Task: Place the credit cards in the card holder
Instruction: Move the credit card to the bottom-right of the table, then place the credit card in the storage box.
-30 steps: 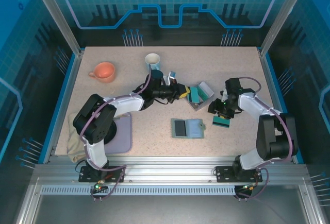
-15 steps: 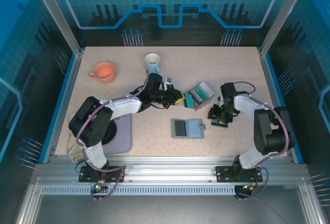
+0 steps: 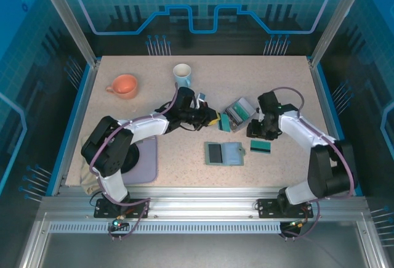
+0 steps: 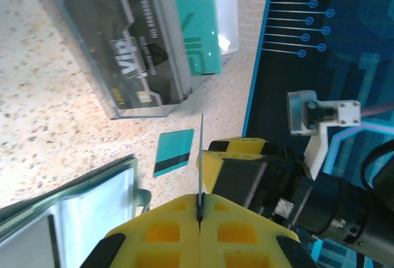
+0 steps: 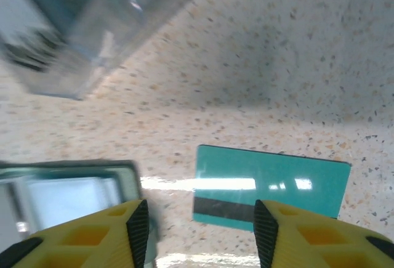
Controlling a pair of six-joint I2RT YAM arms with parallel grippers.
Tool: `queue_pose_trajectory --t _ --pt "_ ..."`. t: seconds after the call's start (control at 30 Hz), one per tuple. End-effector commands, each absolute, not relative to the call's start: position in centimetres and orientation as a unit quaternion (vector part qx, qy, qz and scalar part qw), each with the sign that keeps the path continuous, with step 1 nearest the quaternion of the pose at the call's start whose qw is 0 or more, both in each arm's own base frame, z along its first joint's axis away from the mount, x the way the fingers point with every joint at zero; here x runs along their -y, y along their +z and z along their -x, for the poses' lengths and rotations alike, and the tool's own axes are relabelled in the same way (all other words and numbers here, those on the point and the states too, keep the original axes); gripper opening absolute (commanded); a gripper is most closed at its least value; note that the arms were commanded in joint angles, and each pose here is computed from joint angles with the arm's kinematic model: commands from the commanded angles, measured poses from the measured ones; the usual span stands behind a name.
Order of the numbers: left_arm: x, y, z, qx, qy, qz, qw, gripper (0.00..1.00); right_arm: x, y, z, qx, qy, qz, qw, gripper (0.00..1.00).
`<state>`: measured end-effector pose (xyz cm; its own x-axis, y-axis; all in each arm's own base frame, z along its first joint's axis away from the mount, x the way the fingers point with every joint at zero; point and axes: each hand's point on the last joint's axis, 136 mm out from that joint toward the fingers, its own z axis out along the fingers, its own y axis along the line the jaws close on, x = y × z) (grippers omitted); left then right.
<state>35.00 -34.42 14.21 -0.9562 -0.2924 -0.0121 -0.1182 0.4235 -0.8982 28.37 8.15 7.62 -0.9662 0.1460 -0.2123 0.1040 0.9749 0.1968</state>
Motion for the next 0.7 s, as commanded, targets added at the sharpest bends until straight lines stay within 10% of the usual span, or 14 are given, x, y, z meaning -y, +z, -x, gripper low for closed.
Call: queue_pose_trajectory --t 0.0,0.33,0.67 --pt "35.8 16.6 -35.4 -0.832 -0.539 0.085 0.1 0.0 -10.5 12.4 -30.2 -0.964 0.199 -0.06 0.165 0.51" --pt "36.6 18.2 -36.8 -0.797 -0.583 0.119 0.098 0.0 -15.5 18.5 -32.0 -0.872 0.455 -0.086 0.157 0.5" --pt "37.4 19.3 -37.2 -0.774 -0.615 0.118 0.093 0.0 -16.9 17.8 -32.6 -0.853 0.503 -0.081 0.114 0.41"
